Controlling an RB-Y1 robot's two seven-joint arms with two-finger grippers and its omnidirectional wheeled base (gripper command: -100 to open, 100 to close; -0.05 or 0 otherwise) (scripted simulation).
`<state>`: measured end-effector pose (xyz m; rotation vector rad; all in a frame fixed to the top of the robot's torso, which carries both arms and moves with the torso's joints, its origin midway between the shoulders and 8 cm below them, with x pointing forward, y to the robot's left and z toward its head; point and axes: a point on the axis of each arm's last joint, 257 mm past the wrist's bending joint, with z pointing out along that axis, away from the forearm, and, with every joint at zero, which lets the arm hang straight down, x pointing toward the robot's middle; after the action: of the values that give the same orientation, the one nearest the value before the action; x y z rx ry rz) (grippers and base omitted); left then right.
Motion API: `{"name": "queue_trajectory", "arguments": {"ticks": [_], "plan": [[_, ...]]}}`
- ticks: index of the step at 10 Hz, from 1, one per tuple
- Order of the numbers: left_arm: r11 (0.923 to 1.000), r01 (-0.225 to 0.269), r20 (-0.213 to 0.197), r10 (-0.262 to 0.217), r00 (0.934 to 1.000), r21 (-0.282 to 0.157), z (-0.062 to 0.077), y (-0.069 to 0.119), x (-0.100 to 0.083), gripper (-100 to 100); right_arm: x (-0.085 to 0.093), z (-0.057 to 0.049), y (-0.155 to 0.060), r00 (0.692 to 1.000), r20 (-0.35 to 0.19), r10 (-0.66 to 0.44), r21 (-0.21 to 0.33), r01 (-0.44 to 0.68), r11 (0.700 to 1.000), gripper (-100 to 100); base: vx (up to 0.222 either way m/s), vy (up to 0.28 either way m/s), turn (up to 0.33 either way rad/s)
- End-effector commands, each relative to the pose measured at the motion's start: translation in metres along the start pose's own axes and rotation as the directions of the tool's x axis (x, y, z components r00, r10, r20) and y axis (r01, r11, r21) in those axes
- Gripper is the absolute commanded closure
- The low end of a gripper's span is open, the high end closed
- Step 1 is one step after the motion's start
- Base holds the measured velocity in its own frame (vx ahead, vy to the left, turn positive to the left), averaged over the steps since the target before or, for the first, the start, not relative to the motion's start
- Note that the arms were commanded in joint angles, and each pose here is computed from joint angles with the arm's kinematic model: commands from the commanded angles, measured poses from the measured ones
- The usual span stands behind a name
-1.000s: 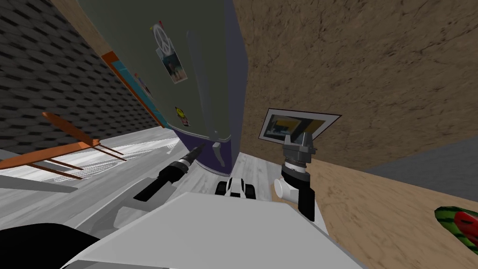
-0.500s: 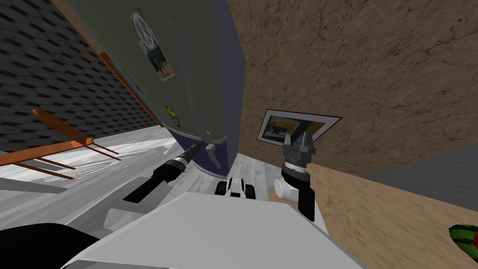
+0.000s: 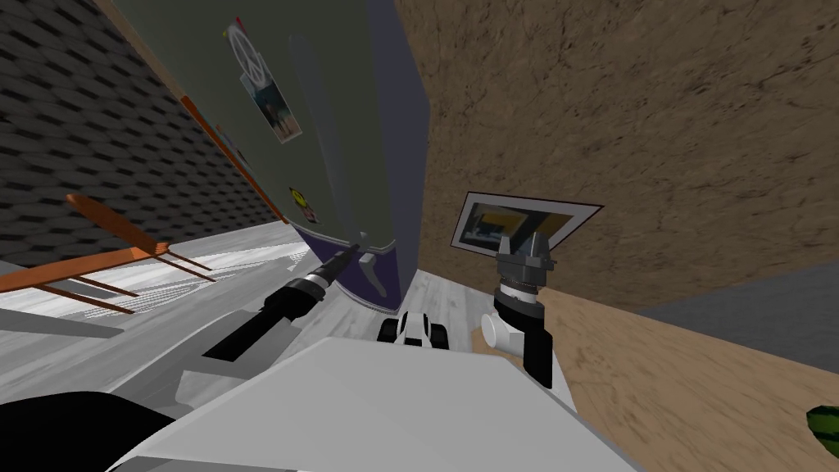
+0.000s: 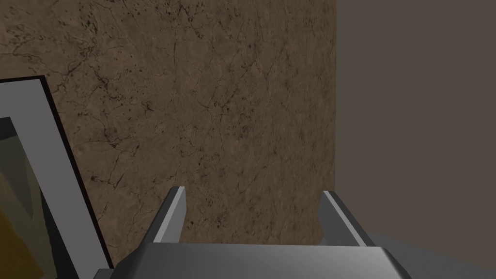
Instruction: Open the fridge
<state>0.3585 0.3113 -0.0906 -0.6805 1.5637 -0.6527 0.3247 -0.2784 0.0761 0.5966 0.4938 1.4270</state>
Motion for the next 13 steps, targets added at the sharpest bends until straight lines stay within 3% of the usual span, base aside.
{"name": "queue_trajectory", "arguments": {"ticks": [1, 9, 12, 13], "plan": [[0.9998, -0.003, -0.018, 0.003, 0.9998, 0.021, 0.000, -0.006, 0.004, 100, 0.000, 0.000, 0.000, 1.000, 0.000, 0.000, 0.000, 0.000, 1.000, 0, -0.116, 0.113, -0.096], [0.9941, -0.005, -0.113, 0.017, 0.9935, 0.108, -0.004, -0.029, 0.029, 100, 0.000, 0.000, 0.000, 1.000, 0.000, 0.000, 0.000, 0.000, 1.000, 0, -0.207, 0.232, -0.087], [0.9878, 0.001, -0.171, 0.026, 0.9850, 0.156, -0.008, -0.041, 0.043, 100, 0.000, 0.000, 0.000, 1.000, 0.000, 0.000, 0.000, 0.000, 1.000, 0, -0.243, 0.243, -0.123], [0.9878, 0.001, -0.171, 0.026, 0.9850, 0.156, -0.008, -0.041, 0.043, 100, 0.000, 0.000, 0.000, 1.000, 0.000, 0.000, 0.000, 0.000, 1.000, 0, -0.233, 0.240, -0.042]]}}
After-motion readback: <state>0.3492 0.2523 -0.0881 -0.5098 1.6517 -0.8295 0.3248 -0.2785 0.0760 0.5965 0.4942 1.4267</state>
